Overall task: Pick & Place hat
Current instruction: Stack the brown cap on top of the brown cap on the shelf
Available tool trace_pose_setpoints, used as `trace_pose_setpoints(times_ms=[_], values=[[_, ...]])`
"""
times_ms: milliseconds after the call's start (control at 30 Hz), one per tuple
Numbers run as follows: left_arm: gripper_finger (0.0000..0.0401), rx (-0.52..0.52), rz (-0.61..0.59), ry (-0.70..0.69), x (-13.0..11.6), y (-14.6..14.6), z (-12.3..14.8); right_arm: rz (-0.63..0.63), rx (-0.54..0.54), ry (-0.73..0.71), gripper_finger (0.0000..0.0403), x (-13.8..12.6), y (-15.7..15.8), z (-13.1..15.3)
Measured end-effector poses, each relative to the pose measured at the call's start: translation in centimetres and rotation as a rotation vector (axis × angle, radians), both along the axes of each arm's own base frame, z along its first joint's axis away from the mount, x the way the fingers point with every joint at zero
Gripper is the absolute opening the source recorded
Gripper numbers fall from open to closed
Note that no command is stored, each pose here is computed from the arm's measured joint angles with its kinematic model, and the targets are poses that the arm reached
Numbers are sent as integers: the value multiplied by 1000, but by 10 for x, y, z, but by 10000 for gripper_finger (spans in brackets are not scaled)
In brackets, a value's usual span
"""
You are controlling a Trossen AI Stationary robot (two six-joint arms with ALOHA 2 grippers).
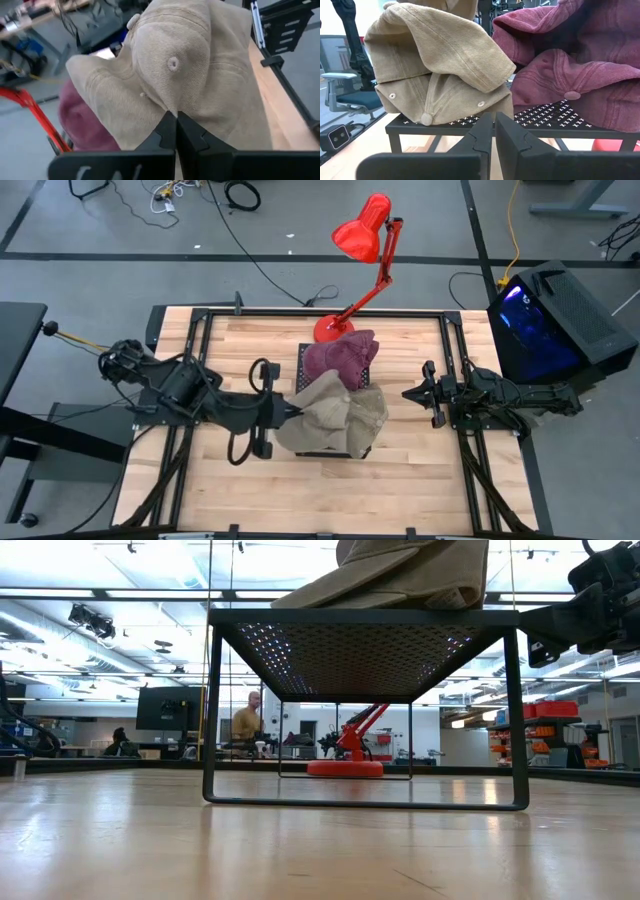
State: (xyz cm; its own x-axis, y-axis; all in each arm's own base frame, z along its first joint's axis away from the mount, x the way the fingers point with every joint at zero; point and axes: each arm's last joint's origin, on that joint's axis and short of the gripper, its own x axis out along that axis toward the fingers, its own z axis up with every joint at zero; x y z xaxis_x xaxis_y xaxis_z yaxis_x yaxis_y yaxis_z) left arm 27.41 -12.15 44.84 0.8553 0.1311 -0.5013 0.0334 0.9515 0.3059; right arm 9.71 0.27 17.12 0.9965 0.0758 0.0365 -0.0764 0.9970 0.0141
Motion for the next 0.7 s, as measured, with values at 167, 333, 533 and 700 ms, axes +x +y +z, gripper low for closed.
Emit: trace_pose_setpoints(times_ms=[167, 333, 533, 700], values=[[1, 40, -18, -54, 6, 4, 6, 0, 0, 0, 27, 0, 0, 0], [1, 15, -27, -89, 12, 11, 9, 0, 0, 0, 27, 0, 0, 0], [1, -12, -18, -94, 19, 24, 9, 0, 0, -1, 27, 0, 0, 0], [1, -21, -9, -89, 24, 33, 8, 0, 0, 0, 27, 0, 0, 0]])
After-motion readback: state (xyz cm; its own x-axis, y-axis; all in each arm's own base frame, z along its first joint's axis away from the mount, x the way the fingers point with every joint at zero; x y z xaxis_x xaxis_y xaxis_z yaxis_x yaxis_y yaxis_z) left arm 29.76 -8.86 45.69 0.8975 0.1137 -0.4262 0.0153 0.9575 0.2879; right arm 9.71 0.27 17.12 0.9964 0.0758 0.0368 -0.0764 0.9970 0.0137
